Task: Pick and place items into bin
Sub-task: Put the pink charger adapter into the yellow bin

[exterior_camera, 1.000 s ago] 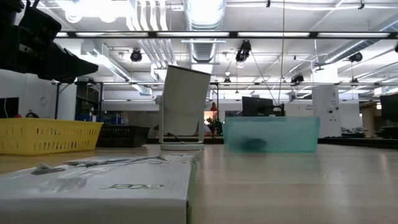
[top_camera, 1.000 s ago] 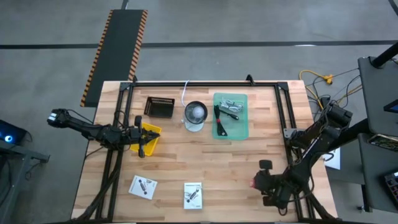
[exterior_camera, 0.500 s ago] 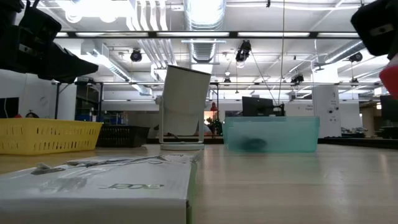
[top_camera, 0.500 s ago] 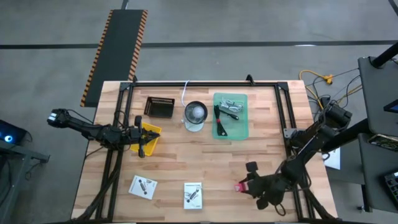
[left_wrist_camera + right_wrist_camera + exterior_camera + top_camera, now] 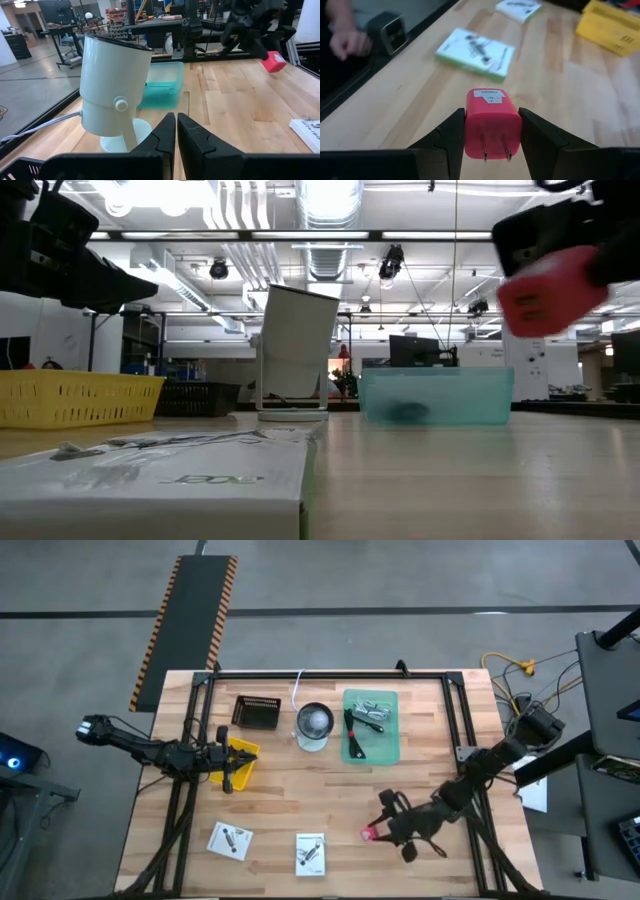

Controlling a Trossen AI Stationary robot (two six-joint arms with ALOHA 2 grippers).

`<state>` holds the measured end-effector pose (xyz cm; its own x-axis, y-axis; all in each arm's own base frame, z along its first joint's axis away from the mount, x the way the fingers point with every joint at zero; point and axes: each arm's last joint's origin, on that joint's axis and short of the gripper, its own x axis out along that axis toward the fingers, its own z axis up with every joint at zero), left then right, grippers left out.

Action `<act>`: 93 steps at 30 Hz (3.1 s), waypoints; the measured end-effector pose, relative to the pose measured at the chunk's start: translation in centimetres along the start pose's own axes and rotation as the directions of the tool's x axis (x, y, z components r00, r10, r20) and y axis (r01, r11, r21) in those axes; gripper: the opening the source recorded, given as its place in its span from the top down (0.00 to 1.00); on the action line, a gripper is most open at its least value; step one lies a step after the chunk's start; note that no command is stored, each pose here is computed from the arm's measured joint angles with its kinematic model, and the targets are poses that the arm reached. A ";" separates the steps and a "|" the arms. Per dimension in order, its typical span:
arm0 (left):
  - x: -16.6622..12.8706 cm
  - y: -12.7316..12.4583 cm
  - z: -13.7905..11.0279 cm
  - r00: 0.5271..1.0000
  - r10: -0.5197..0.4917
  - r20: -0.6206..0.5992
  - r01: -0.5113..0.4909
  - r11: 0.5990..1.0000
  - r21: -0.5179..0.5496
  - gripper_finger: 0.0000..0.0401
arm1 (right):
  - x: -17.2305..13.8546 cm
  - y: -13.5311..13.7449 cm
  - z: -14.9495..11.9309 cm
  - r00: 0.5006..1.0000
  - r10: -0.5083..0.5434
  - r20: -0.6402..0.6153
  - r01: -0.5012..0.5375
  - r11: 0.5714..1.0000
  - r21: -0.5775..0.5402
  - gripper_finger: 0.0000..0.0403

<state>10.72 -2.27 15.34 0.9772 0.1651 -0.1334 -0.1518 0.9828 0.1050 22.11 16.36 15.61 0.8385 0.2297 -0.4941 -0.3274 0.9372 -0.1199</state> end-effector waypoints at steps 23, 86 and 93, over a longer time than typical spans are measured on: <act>0.0 0.0 0.0 1.000 0.000 -0.002 0.000 1.000 0.001 1.00 | 2.5 -5.8 1.6 0.945 -0.206 0.254 0.206 0.978 0.029 0.64; 4.3 -2.5 4.7 0.962 -0.086 0.257 0.077 0.996 0.045 0.37 | 2.6 -9.2 2.2 0.900 -0.312 0.303 0.301 0.950 0.084 0.64; 7.0 -3.9 5.9 0.966 -0.100 0.238 0.075 0.991 0.114 0.37 | 2.4 -9.3 2.8 0.885 -0.318 0.340 0.306 0.948 0.091 0.64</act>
<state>19.02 -5.47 19.77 0.9946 0.0415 0.0951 -0.0605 0.9765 0.2067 28.39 8.91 17.90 0.9943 -0.0060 -0.1067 -0.0140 0.9824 -0.1860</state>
